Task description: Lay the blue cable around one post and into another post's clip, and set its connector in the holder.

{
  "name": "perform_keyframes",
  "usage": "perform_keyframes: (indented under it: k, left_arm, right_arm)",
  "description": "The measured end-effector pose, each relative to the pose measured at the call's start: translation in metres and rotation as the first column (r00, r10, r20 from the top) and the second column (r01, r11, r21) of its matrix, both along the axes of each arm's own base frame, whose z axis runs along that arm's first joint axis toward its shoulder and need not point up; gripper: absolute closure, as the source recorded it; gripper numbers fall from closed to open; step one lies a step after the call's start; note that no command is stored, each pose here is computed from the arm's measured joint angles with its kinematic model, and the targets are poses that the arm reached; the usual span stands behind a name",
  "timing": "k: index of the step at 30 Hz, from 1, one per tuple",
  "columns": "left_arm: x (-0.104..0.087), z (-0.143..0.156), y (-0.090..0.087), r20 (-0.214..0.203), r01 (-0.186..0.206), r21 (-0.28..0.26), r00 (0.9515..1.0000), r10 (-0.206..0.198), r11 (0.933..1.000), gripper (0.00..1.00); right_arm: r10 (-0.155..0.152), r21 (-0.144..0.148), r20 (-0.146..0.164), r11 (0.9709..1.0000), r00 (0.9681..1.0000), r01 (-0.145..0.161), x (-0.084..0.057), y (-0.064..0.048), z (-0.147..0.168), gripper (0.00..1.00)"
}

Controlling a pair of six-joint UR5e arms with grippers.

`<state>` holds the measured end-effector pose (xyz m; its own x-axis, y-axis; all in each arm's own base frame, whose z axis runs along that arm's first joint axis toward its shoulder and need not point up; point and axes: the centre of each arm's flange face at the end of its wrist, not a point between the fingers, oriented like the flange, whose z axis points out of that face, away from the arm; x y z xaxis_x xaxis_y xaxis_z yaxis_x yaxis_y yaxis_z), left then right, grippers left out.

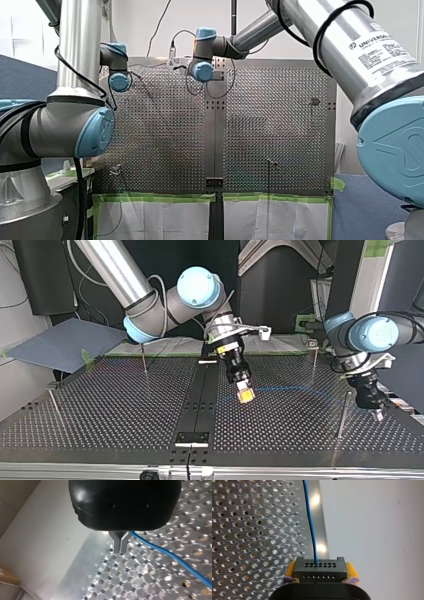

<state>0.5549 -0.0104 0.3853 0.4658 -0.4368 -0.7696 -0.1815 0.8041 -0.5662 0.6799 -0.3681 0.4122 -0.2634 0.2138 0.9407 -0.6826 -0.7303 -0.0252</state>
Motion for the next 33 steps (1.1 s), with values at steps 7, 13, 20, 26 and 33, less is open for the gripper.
perform_keyframes:
  k: [7, 13, 20, 26, 33]
  left_arm:
    - [-0.001, -0.005, -0.004, -0.017, -0.007, -0.007, 0.9998, 0.007, 1.0000, 1.00]
    - [-0.005, -0.013, -0.004, -0.039, -0.028, -0.019, 0.9989, 0.027, 0.9994, 0.97]
    - [-0.011, -0.024, -0.011, -0.052, -0.017, -0.028, 0.9985, 0.016, 0.9995, 0.67]
    - [-0.012, -0.026, -0.017, -0.059, -0.005, -0.037, 0.9982, 0.003, 0.9993, 0.35]
    - [-0.013, -0.028, -0.024, -0.067, -0.003, -0.041, 0.9977, 0.000, 0.9991, 0.33]
  right_arm:
    - [0.007, 0.020, -0.026, 0.9998, 0.9996, -0.006, 0.004, -0.002, -0.017, 1.00]
    - [0.006, 0.035, -0.043, 0.9994, 0.9990, -0.004, 0.004, -0.002, -0.023, 1.00]
    - [-0.013, 0.050, -0.055, 0.9986, 0.9984, 0.015, 0.001, -0.004, -0.026, 1.00]
    - [-0.055, 0.073, -0.069, 0.9955, 0.9961, 0.060, -0.006, -0.011, -0.030, 1.00]
    - [-0.111, 0.111, -0.113, 0.9862, 0.9874, 0.123, -0.020, -0.028, -0.041, 1.00]
